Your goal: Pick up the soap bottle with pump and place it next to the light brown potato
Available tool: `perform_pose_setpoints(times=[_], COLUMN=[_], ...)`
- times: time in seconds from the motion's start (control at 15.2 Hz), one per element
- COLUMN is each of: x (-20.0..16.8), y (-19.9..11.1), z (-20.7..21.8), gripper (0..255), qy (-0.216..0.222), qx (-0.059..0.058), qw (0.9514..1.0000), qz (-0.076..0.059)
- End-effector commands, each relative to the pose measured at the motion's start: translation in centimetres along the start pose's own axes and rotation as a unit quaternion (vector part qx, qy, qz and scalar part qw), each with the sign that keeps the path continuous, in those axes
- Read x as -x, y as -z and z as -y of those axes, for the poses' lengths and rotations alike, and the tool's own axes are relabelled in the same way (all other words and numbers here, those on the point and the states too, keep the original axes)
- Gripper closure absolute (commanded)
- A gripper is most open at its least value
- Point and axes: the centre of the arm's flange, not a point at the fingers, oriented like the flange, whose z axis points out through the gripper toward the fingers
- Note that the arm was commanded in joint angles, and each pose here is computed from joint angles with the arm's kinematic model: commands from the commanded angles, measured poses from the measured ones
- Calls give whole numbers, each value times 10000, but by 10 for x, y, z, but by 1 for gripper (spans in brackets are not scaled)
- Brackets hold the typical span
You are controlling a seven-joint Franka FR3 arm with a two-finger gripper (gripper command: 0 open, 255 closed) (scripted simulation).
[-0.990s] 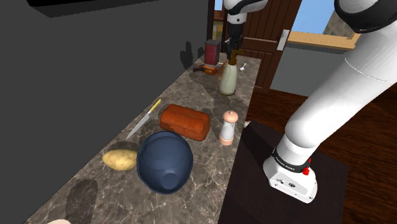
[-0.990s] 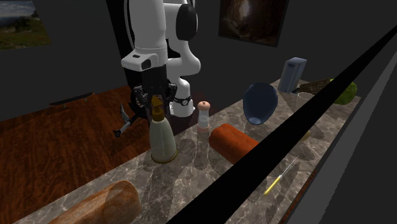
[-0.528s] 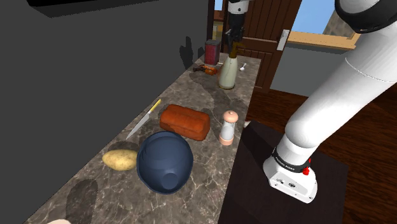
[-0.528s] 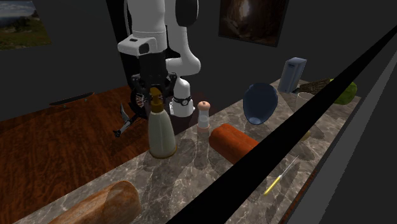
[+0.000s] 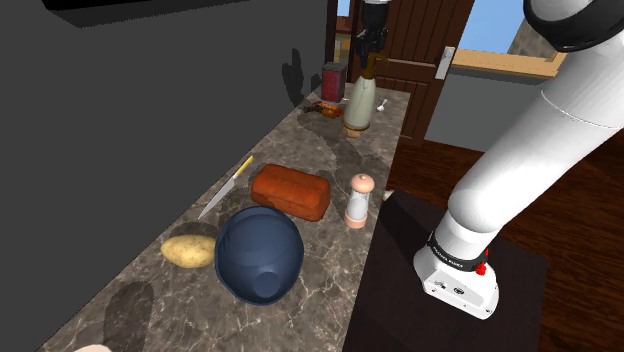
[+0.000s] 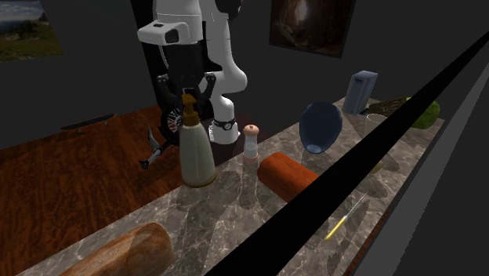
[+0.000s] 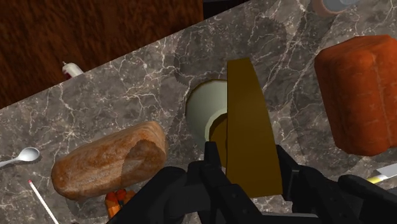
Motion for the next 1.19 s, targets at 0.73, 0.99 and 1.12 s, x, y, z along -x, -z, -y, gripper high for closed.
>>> perform_pose_setpoints(times=[0.73, 0.99, 1.12], x=[1, 1, 1], y=[69, 90, 100], z=[-3, -4, -4], gripper=[255, 255, 255], qy=[0, 0, 0], qx=[0, 0, 0], qw=[10000, 10000, 10000], qz=[-1, -1, -1])
